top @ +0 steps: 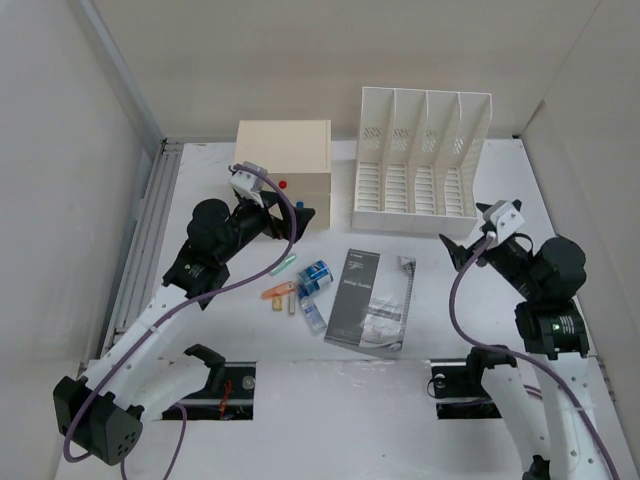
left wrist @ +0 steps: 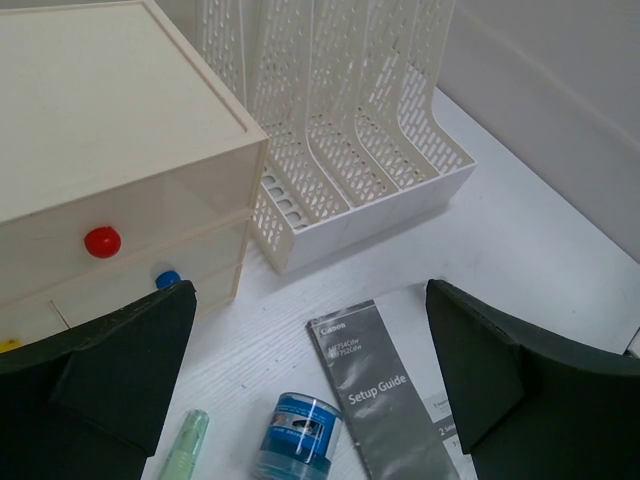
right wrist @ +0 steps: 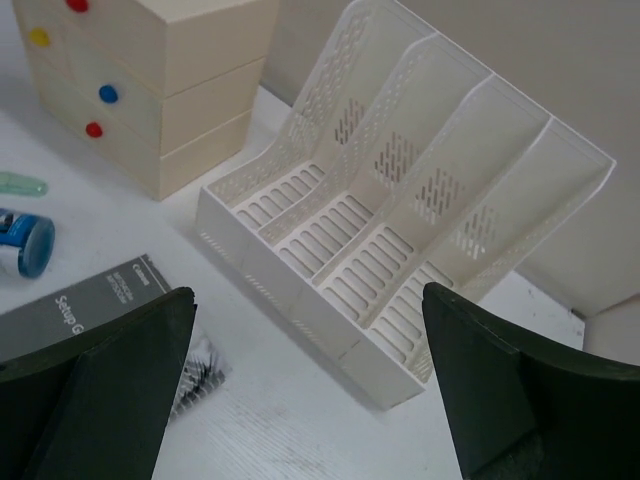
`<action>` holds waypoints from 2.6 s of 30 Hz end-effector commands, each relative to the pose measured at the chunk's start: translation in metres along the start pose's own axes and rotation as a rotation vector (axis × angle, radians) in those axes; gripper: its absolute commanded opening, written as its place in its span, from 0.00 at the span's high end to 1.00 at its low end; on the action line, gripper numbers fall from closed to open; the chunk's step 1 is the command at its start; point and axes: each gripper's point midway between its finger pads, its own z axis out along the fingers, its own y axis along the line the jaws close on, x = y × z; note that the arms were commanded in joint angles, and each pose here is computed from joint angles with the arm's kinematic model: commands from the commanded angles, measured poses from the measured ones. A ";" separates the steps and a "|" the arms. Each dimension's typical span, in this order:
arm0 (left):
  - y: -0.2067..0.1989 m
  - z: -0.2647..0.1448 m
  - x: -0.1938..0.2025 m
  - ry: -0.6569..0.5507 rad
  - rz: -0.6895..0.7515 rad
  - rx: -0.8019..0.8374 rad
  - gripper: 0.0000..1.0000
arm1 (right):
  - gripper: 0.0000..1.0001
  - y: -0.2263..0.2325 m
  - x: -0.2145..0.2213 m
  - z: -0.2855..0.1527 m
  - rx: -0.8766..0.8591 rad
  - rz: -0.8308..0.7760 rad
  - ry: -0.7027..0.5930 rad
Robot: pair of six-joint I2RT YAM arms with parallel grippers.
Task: Organize the desk
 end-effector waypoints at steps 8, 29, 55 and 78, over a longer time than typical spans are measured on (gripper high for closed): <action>-0.050 -0.002 -0.007 -0.050 0.032 0.269 0.01 | 0.23 0.054 0.031 0.017 -0.336 0.075 0.033; -0.097 0.046 0.147 0.293 0.052 0.280 0.24 | 0.00 0.077 0.179 0.073 -0.354 0.659 0.504; -0.080 0.066 0.256 0.584 -0.011 0.138 0.41 | 0.13 0.133 0.257 0.072 -0.421 0.876 0.805; -0.098 0.075 0.257 0.657 -0.028 0.206 0.58 | 1.00 0.111 0.170 0.086 -0.544 0.673 0.585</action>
